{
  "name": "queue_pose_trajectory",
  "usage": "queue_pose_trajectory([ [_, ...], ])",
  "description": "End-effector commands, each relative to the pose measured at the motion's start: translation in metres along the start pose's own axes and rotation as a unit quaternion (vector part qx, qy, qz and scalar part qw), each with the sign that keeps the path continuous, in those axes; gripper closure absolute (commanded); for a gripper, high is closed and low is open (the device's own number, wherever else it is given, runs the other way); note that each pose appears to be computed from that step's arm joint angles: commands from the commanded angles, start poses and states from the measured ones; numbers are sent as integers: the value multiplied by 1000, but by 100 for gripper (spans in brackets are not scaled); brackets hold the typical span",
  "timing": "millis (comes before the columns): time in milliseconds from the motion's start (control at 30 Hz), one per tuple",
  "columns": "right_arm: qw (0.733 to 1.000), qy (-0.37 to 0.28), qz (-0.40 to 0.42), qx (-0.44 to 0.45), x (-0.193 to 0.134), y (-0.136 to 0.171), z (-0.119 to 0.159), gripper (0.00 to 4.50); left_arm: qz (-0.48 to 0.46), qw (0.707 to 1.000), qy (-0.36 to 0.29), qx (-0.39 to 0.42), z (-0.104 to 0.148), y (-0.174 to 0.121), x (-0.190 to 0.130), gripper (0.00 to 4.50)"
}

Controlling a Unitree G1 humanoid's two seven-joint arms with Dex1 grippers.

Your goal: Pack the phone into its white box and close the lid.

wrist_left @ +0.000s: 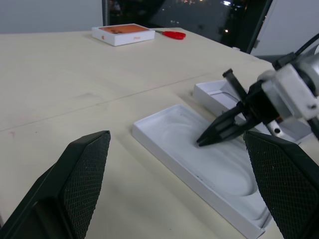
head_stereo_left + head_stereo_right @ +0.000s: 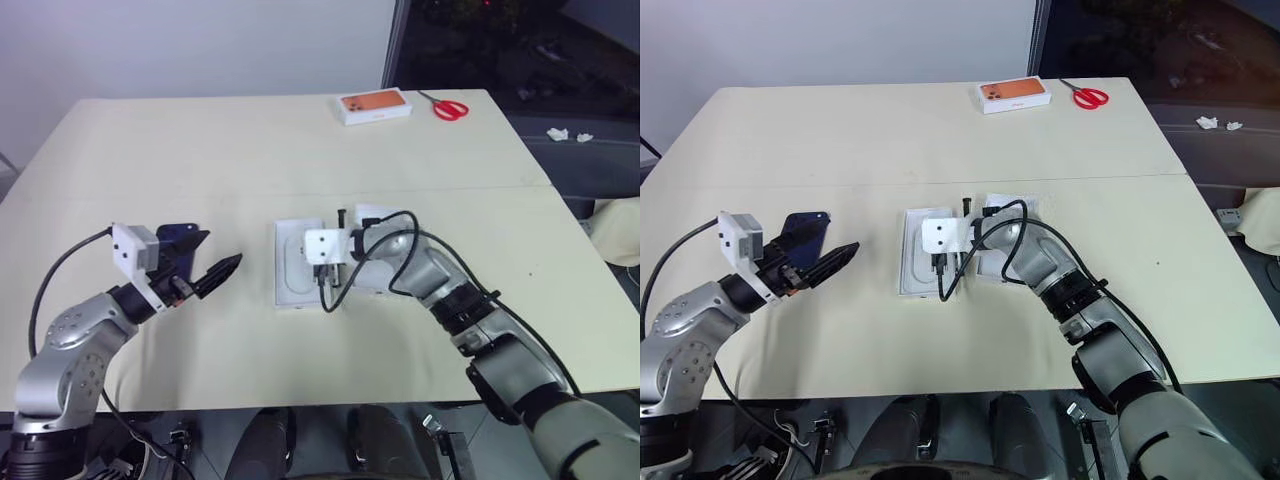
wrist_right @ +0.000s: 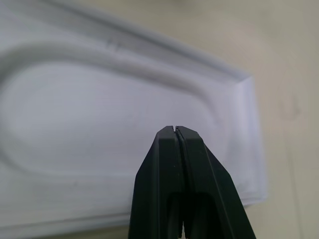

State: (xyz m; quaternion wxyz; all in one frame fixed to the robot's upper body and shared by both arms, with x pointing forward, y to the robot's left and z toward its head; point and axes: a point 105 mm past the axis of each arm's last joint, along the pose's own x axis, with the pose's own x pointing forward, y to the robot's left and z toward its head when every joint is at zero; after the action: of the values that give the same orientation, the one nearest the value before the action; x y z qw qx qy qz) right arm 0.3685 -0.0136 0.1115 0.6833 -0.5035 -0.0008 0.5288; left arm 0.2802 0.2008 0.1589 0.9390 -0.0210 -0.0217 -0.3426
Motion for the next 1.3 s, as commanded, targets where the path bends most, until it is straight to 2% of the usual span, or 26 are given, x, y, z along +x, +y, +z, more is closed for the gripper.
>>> queue_pose_trajectory([
  [33, 1000, -3, 3, -22, 3, 4, 4, 443, -14, 1000, -10, 15, 7, -5, 1, 0],
  [167, 1000, -14, 4, -15, 2, 5, 6, 443, -16, 1000, -11, 14, 7, -5, 1, 0],
  [267, 998, -56, -18, 36, -4, -8, 19, 443, -16, 1000, -10, 14, 7, -5, 1, 0],
  [400, 980, -136, -41, 141, -23, -27, 36, 443, -14, 1000, -5, 15, 6, -3, 0, 0],
  [600, 942, -201, -12, 269, -62, -24, 32, 443, -15, 1000, 11, 12, 3, 2, -8, 0],
  [733, 941, -191, -25, 280, -70, -22, 26, 443, 5, 1000, 27, 10, 3, 15, -13, 0],
  [933, 939, -193, -28, 282, -68, -16, 29, 443, 28, 998, 47, -22, 1, 35, -22, 0],
  [1100, 942, -183, -74, 273, -54, -28, 33, 443, 103, 991, 68, -42, -3, 73, -43, 0],
  [1167, 946, -183, -76, 255, -31, -27, 51, 443, 137, 986, 57, -72, 1, 93, -55, 0],
  [1300, 951, -205, -86, 216, 6, -31, 89, 443, 154, 980, 51, -119, 3, 110, -68, 0],
])
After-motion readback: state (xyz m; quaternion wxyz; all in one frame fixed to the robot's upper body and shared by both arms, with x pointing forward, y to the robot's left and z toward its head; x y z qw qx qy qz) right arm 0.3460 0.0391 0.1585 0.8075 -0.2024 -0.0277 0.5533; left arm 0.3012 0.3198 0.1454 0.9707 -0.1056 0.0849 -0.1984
